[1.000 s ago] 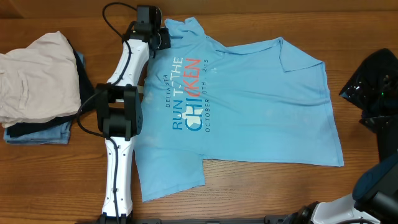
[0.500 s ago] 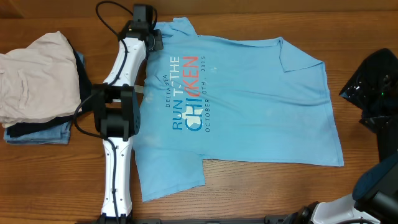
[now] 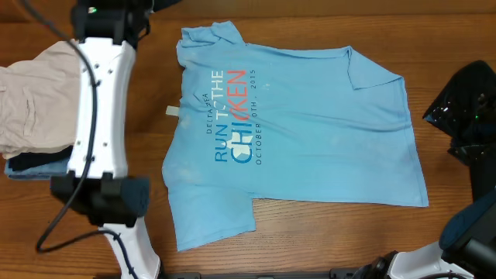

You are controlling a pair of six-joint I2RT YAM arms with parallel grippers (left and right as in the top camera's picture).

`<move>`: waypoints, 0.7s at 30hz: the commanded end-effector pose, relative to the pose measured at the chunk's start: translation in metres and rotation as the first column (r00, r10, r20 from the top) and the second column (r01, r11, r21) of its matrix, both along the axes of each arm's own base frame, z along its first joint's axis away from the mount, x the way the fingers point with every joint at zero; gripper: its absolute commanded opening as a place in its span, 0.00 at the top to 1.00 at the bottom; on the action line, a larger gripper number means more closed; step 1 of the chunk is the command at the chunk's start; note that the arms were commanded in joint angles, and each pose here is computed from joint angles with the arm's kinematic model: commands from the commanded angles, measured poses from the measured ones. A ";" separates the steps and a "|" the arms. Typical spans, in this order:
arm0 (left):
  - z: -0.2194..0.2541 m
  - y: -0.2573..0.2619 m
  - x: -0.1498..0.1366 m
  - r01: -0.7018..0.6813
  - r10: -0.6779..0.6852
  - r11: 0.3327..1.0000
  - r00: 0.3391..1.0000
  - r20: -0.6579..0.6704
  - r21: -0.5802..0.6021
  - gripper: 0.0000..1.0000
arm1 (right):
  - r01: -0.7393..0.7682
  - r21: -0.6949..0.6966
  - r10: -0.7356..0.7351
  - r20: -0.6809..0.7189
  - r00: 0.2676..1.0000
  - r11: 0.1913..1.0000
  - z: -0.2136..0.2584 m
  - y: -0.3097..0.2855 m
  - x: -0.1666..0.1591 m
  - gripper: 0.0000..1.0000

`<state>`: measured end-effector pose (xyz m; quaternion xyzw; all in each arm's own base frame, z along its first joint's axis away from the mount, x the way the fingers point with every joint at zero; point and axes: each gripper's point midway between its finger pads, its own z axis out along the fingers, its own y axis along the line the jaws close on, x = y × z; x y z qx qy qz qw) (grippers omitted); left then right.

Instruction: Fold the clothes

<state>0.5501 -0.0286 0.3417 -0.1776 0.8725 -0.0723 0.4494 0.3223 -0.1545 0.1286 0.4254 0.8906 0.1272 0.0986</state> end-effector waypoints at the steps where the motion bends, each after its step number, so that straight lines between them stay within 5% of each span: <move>1: -0.006 0.000 -0.013 -0.003 0.002 1.000 0.999 -0.055 -0.020 0.00 | -0.006 -0.057 0.011 0.094 0.996 0.998 0.014 -0.011 0.021 0.00; 10: -0.025 0.001 -0.028 -0.004 0.002 1.000 0.988 -0.153 -0.012 0.00 | -0.023 -0.037 0.030 0.198 0.980 0.999 0.024 -0.010 0.041 0.00; 12: -0.025 0.001 -0.028 -0.004 0.002 1.000 0.988 -0.153 -0.012 0.00 | -0.200 0.019 0.182 0.341 0.922 0.980 0.040 0.019 0.060 0.00; 21: -0.025 0.001 -0.028 -0.004 0.002 1.000 0.988 -0.153 -0.012 0.00 | -0.454 -0.360 0.560 0.289 0.776 0.815 0.045 0.098 0.121 0.00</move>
